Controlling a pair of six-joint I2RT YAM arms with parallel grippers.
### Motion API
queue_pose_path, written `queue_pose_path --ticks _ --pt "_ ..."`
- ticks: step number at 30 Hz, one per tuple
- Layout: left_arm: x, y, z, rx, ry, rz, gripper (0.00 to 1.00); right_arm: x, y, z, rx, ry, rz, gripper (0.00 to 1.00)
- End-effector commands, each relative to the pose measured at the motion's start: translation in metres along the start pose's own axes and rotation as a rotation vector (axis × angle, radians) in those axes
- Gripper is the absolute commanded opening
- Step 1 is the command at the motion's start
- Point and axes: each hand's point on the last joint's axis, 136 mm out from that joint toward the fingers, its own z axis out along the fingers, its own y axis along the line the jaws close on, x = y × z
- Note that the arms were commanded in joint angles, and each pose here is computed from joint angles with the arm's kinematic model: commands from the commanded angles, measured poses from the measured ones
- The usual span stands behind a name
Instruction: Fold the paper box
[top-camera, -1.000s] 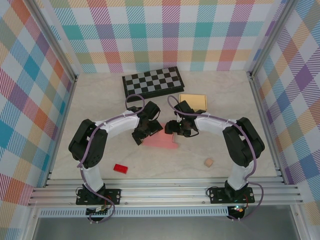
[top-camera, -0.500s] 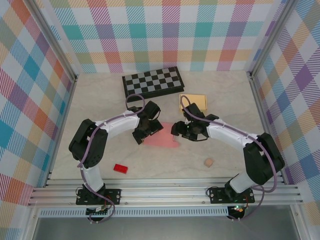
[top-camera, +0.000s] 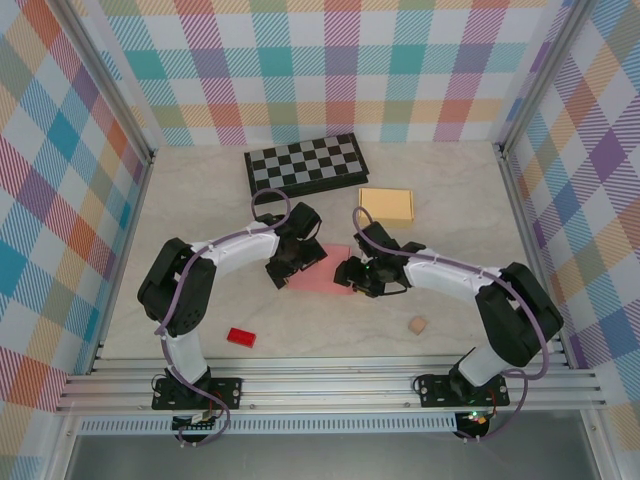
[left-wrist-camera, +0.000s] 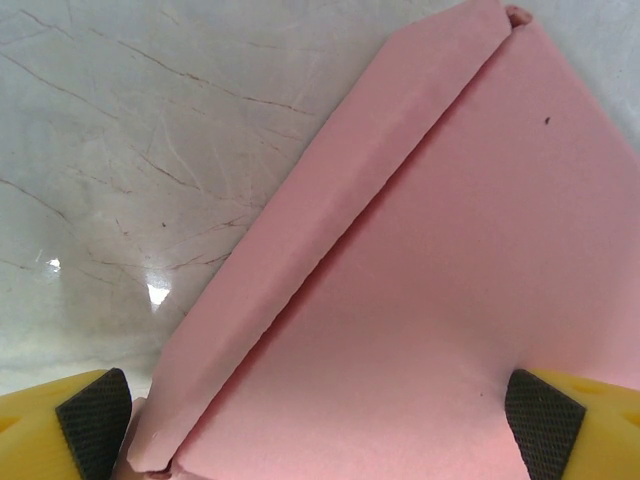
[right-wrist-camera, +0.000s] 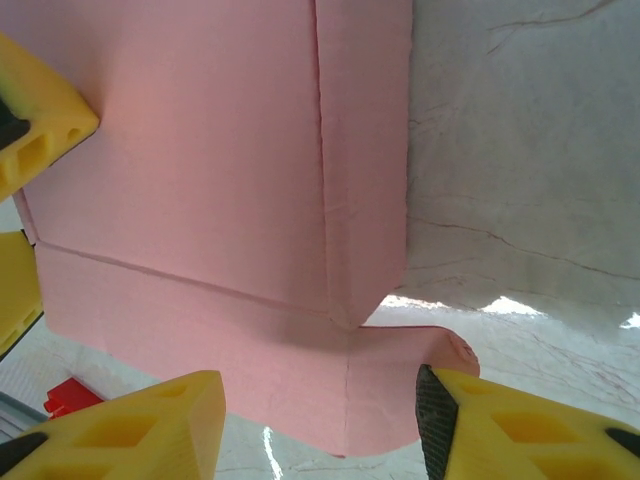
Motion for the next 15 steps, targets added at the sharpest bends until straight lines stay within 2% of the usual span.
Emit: queue_pose_path --ticks 1,10,15 --pt "0.009 0.021 0.012 -0.079 0.013 -0.011 0.98 0.000 0.002 0.005 -0.016 -0.001 0.005 0.55" --pt "0.008 0.023 0.009 -0.082 0.007 -0.009 0.98 0.003 0.012 0.007 -0.061 0.024 0.012 0.51" --pt "0.008 0.022 0.009 -0.079 0.008 -0.009 0.98 0.008 0.014 0.008 -0.052 0.049 0.010 0.45"
